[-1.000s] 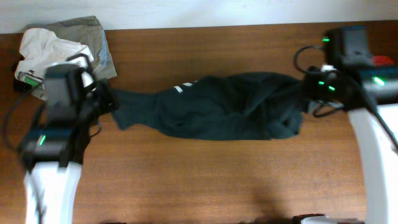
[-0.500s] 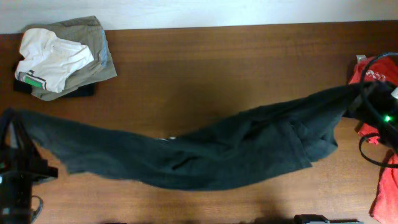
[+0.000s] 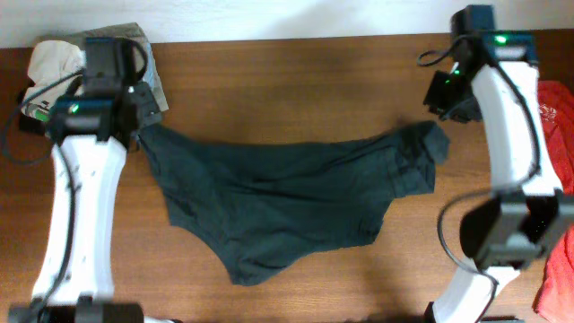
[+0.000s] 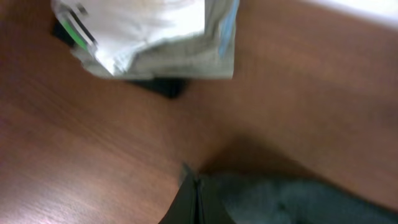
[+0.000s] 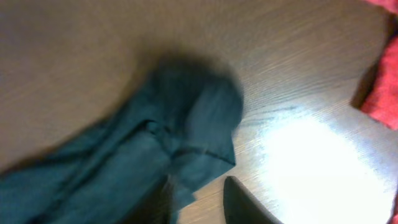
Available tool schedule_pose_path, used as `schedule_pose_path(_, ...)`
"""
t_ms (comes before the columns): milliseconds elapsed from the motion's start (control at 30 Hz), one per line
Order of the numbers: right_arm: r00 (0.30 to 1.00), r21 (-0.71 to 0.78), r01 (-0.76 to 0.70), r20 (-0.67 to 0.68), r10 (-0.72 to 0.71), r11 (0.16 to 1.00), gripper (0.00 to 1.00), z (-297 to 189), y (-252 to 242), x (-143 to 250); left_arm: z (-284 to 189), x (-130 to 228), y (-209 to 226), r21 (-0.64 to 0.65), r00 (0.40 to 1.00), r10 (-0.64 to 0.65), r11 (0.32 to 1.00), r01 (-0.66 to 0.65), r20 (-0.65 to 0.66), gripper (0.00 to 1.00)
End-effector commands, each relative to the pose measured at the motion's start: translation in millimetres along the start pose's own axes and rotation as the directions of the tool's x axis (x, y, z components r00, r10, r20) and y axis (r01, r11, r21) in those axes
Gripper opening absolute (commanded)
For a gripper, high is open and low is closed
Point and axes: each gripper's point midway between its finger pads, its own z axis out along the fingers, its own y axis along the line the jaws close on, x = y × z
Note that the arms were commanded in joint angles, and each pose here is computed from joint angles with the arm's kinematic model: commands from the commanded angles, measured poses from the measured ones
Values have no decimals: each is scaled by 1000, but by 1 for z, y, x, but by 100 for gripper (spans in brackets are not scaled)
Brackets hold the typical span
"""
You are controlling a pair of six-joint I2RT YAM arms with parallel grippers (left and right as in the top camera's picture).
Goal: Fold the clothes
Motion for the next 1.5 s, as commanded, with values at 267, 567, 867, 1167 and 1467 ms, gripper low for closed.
schedule_pose_path(267,971,-244,191,-96,-220,951,67,34,55,24,61,31,-20,5,982,47,999,-46,-185,1)
schedule_pose_path(567,956,-244,244,-102,-275,938,57,102,79,56,61,35,-18,1,978,51,999,-52,-201,1)
schedule_pose_path(867,954,-189,250,-118,-275,949,57,133,72,60,60,36,-18,0,977,52,999,-53,-205,1)
schedule_pose_path(1167,961,-191,228,-116,-252,955,4,146,76,57,61,36,-18,0,978,51,999,-52,-203,1)
schedule_pose_path(1467,993,-265,114,34,-109,958,4,-10,54,-5,-35,-8,-13,132,999,-18,991,13,37,1)
